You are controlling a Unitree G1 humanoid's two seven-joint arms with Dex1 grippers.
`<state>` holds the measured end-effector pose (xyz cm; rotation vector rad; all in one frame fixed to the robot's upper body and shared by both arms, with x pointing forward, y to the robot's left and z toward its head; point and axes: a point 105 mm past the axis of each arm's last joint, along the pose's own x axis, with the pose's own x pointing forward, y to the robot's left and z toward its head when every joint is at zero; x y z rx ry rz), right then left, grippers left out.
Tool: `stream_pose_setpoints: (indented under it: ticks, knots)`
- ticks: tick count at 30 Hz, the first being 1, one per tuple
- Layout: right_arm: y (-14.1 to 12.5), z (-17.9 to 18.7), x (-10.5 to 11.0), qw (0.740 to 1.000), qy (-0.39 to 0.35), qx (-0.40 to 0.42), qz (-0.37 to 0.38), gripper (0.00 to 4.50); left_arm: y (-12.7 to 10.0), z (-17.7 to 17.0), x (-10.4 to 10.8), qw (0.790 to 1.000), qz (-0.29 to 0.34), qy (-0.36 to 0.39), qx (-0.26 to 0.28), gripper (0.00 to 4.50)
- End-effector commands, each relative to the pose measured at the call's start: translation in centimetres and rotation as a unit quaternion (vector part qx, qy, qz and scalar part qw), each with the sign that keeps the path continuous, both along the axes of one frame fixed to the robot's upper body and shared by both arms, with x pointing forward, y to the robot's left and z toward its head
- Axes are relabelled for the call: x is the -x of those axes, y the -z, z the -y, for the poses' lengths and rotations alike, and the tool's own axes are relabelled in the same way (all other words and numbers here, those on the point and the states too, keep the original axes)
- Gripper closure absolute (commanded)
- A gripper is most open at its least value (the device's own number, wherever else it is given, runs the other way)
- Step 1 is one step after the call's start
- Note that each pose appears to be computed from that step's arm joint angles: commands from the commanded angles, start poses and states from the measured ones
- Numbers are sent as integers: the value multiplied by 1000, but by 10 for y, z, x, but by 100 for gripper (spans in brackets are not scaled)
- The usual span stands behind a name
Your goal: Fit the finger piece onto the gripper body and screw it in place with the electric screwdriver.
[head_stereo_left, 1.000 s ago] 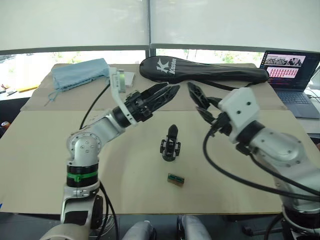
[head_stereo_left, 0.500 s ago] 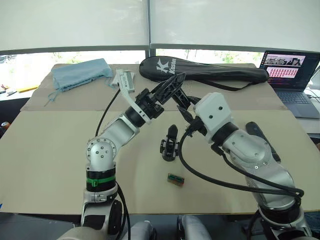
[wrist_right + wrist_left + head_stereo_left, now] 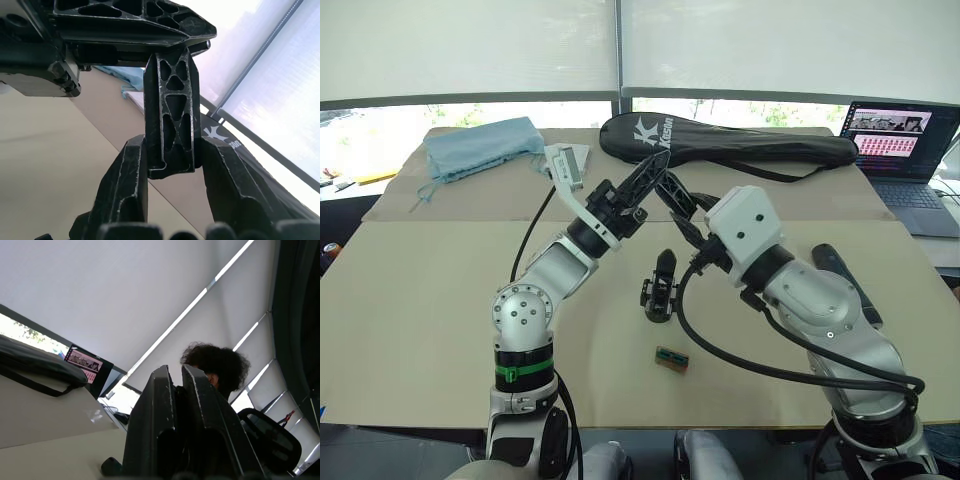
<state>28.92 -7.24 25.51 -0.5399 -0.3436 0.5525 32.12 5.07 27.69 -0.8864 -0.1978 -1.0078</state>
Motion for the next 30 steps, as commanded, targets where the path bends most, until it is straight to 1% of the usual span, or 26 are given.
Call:
stream_pose_setpoints:
  ticks: [1, 4, 5, 6, 7, 8, 9, 12, 15, 16, 20, 22, 24, 26, 30]
  knots:
    - [-20, 6, 11, 999, -15, -10, 42, 128, -17, -2, 8, 999, 41, 21, 19, 450]
    - [-23, 21, 17, 999, -30, -3, 35, 22, -22, -6, 7, 996, 81, 33, -5, 450]
    - [-19, 26, 23, 998, -53, 6, 14, 7, -21, -8, 7, 994, 97, 42, -26, 450]
    - [-13, 30, 27, 997, -75, 14, -13, 7, -19, -8, 8, 991, 112, 55, -49, 450]
    - [-3, 37, 32, 994, -95, 23, -57, 7, -16, -7, 11, 984, 140, 72, -81, 450]
    - [2, 47, 36, 990, -106, 35, -85, 7, -13, -7, 13, 977, 159, 91, -111, 450]
    - [4, 55, 37, 988, -110, 38, -103, 7, -10, -7, 14, 970, 172, 107, -132, 450]
    - [-2, 72, 42, 979, -132, 6, -154, 7, -9, -9, 19, 949, 195, 178, -171, 450]
    - [-1, 72, 52, 958, -179, -29, -222, 7, -1, -8, 29, 920, 208, 248, -220, 450]
    - [1, 68, 57, 946, -201, -36, -251, 7, 1, -7, 32, 911, 209, 269, -232, 450]
    - [9, 49, 73, 896, -268, -62, -348, 7, 2, 0, 42, 881, 208, 339, -257, 450]
    - [17, 42, 75, 880, -267, -60, -388, 7, 3, 3, 44, 869, 220, 352, -271, 450]
    - [19, 34, 70, 878, -260, -73, -394, 7, 5, 7, 46, 861, 226, 363, -276, 450]
    - [20, 19, 68, 874, -269, -89, -396, 7, 5, 13, 48, 856, 230, 371, -275, 450]
    - [20, -1, 69, 865, -283, -107, -400, 7, 6, 16, 50, 856, 229, 376, -272, 450]
